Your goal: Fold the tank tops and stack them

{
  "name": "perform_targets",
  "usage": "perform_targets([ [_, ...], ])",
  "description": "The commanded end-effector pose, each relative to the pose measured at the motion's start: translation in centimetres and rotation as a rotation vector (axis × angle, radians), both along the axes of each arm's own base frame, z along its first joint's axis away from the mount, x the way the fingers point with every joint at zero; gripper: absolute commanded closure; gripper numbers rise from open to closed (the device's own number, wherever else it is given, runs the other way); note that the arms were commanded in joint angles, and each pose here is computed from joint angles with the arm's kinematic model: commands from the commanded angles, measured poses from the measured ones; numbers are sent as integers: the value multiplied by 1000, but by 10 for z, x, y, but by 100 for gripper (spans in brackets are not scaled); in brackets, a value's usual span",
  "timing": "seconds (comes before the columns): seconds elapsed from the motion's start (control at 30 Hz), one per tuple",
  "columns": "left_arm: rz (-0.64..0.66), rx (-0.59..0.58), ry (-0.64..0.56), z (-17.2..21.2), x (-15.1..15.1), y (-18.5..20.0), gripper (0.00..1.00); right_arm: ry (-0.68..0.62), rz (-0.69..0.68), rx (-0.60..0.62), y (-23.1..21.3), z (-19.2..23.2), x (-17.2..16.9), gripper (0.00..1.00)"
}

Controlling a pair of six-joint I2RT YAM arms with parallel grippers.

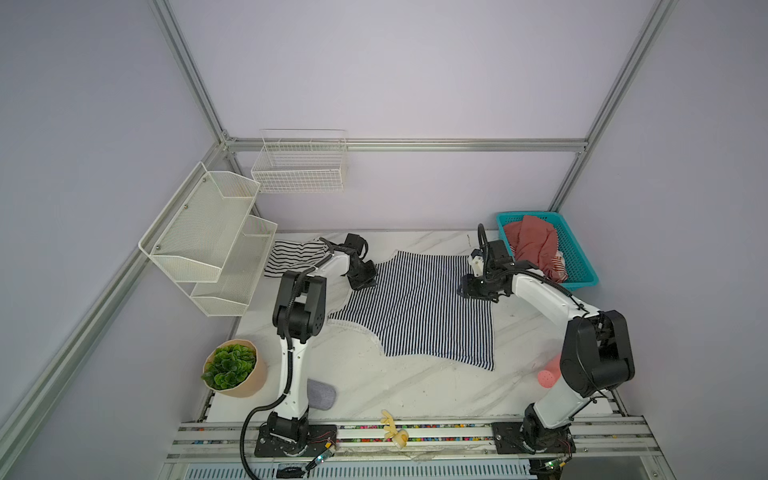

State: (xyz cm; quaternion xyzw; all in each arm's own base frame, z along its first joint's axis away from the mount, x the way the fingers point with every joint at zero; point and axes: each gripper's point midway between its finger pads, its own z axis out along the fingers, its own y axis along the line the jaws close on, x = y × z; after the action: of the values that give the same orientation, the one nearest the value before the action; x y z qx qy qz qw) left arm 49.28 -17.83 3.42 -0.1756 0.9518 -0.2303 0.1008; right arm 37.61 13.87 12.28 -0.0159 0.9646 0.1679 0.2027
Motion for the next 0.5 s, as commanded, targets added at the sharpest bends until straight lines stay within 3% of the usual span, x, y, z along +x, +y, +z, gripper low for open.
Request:
perform_targets([
  [0.0, 25, 14, -77, 23, 24, 7, 92, 6, -19, -12, -6, 8, -15, 49],
  [0.17, 105, 113, -36, 2, 18, 45, 95, 28, -27, -12, -9, 4, -28, 49],
  [0.47, 195, 156, 15, -17, 8, 90, 95, 53, -34, -16, -11, -8, -36, 49],
])
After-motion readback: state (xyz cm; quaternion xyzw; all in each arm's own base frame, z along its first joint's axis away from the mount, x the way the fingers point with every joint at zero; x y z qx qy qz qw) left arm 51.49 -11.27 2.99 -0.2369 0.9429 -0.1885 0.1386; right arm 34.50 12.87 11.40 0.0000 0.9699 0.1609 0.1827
